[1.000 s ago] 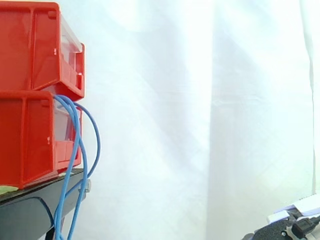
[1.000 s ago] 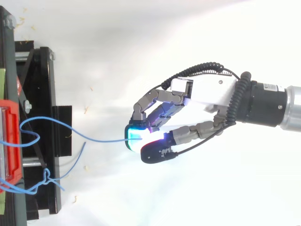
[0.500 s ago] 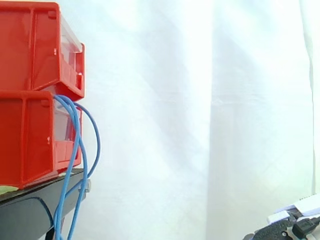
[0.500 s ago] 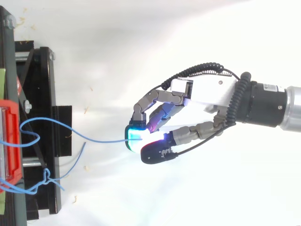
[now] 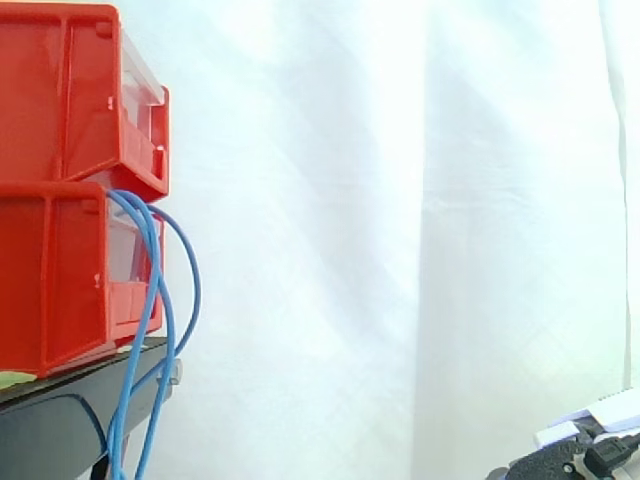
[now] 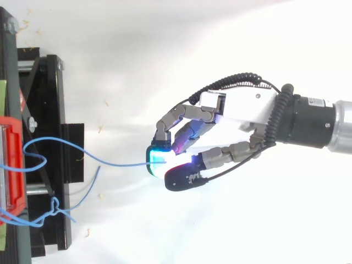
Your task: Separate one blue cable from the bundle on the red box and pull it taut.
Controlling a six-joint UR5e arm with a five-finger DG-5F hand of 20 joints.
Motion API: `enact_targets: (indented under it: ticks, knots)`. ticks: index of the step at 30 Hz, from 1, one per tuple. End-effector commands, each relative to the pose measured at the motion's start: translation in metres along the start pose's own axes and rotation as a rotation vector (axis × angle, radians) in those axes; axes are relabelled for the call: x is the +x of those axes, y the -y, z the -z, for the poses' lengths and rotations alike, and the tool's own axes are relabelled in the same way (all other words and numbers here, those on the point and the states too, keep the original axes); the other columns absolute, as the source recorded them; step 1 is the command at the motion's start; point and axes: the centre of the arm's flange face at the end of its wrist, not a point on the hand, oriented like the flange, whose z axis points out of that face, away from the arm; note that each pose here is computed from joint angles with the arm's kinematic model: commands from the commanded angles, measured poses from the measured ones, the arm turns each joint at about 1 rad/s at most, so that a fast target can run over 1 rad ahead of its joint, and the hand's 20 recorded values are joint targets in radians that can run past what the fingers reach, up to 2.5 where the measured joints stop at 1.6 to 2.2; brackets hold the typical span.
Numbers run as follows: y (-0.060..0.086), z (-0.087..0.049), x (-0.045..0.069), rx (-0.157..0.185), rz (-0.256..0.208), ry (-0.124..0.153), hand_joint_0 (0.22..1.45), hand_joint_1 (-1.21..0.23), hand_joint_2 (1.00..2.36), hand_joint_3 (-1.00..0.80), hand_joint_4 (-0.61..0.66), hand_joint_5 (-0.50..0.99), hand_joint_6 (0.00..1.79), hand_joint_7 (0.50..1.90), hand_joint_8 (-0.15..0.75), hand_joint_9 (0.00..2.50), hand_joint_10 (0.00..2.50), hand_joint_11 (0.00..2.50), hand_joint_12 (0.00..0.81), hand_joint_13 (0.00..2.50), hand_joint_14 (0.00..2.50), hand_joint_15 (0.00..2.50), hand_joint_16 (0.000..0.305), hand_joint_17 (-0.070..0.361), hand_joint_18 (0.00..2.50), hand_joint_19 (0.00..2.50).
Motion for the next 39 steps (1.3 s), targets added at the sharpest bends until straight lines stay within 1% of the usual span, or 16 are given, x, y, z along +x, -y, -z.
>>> enact_targets:
  ticks: [1, 39]
  knots:
    - [-0.0002, -0.0001, -0.0002, 0.0, -0.001, 0.0, 0.55, -0.84, 1.24, -0.1, 0.04, -0.04, 0.88, 0.96, 0.299, 0.93, 0.01, 0.19, 0.411, 0.79, 0.01, 0.34, 0.068, 0.154, 0.58, 0.35]
    - [-0.0002, -0.0001, -0.0002, 0.0, -0.001, 0.0, 0.56, -0.84, 1.21, -0.09, 0.04, -0.05, 0.88, 0.97, 0.294, 0.92, 0.01, 0.19, 0.411, 0.77, 0.01, 0.35, 0.069, 0.155, 0.57, 0.36]
